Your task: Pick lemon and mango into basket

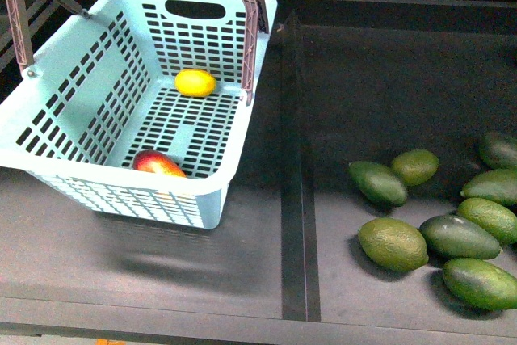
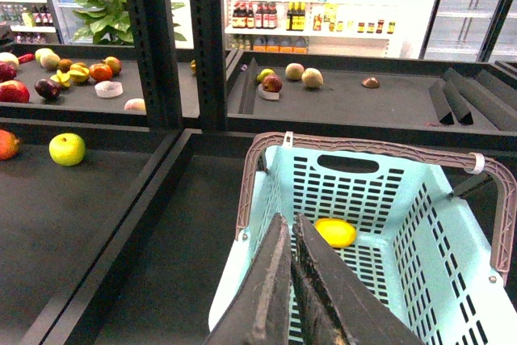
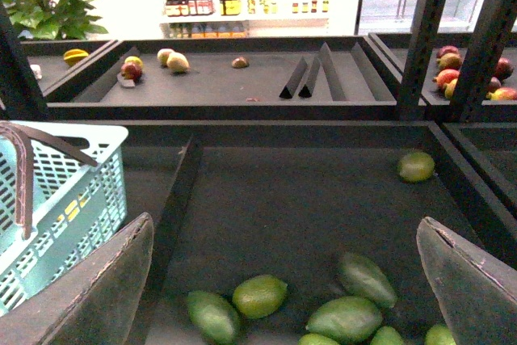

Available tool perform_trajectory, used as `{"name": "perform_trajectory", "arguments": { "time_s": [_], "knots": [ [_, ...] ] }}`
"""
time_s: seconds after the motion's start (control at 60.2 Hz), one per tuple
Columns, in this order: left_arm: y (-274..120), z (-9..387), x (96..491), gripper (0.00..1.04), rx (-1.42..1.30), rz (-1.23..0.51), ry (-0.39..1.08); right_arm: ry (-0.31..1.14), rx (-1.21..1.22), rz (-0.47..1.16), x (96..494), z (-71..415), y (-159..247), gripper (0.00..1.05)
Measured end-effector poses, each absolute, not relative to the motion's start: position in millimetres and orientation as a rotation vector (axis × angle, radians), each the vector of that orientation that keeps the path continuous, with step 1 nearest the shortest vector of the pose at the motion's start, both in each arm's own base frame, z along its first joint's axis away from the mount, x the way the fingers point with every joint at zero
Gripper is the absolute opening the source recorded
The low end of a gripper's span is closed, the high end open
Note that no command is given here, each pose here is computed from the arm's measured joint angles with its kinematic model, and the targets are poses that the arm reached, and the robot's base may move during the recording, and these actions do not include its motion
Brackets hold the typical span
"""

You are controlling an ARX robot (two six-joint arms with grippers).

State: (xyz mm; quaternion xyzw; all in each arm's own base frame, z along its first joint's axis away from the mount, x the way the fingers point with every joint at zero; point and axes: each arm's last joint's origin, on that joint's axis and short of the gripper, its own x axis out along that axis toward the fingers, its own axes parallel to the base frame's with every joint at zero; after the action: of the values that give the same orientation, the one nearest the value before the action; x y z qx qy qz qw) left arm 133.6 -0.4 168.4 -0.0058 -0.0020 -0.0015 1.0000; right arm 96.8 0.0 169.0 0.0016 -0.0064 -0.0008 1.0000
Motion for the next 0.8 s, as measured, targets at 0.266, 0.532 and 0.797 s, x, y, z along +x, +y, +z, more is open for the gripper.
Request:
{"name": "perform_trajectory", "arguments": {
  "time_s": [0.266,0.532,0.797],
  "knots": [
    [0,171,122,0.03,-0.011,-0.003,-0.014,-0.013,0.003,-0.002,97,169,0,0.96],
    [0,172,114,0.03,-0.011,-0.003,-0.016,-0.013,0.003,-0.002,97,169,0,0.96],
    [0,168,104,0.03,-0.011,-0.003,0.009,-0.013,0.003,-0.002,97,169,0,0.96]
  ]
}}
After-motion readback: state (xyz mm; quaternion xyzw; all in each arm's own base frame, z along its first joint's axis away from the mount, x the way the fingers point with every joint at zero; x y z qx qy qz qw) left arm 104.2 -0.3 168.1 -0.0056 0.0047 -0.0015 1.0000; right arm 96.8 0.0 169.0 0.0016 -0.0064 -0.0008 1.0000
